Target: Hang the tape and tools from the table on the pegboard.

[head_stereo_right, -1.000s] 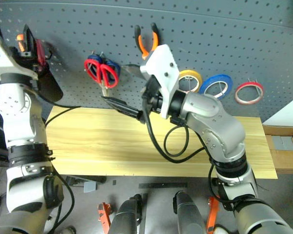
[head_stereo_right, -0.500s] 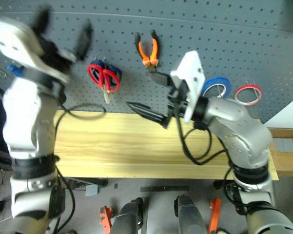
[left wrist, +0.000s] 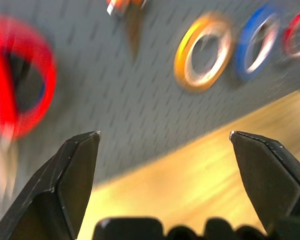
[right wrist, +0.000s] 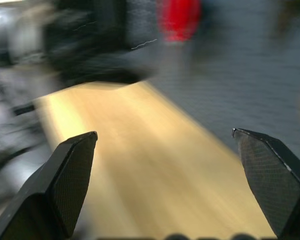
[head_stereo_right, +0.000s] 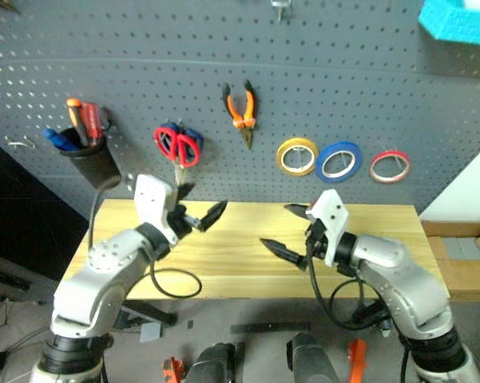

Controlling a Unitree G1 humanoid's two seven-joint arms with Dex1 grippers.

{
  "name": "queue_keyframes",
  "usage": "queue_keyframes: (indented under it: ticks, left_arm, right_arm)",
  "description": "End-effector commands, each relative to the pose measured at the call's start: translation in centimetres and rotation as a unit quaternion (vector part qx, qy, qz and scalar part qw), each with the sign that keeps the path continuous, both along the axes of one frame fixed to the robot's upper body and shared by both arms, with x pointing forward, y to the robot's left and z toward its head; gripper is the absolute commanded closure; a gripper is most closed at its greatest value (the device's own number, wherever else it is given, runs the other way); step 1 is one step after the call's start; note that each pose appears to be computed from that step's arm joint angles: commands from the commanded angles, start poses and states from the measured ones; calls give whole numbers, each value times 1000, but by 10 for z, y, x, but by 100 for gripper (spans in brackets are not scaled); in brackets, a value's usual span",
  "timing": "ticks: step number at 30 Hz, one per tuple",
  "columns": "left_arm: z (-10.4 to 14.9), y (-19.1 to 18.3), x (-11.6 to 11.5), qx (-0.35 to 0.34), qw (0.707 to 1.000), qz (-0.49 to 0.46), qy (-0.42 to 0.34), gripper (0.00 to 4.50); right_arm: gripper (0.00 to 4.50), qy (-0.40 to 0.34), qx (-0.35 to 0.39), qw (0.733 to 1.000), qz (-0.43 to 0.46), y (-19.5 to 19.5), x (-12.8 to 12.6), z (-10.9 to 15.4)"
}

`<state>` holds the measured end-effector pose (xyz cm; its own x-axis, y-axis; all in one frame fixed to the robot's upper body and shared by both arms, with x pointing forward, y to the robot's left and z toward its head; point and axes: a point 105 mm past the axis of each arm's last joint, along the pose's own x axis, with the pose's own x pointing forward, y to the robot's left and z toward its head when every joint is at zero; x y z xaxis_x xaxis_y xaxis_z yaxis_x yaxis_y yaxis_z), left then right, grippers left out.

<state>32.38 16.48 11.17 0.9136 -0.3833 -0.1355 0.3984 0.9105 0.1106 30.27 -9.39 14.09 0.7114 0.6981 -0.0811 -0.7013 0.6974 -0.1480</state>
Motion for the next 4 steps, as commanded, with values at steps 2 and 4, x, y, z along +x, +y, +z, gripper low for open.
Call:
queue_keyframes:
  ticks: [2, 4]
  left_arm:
    - [-20, 15, 1, 13, 999, 39, -15, 2]
    - [-27, 25, 2, 31, 998, 58, -24, 2]
  right_arm:
    - [0, -40, -22, 995, -86, -20, 17, -21]
    - [0, -33, -18, 994, -102, -24, 19, -32]
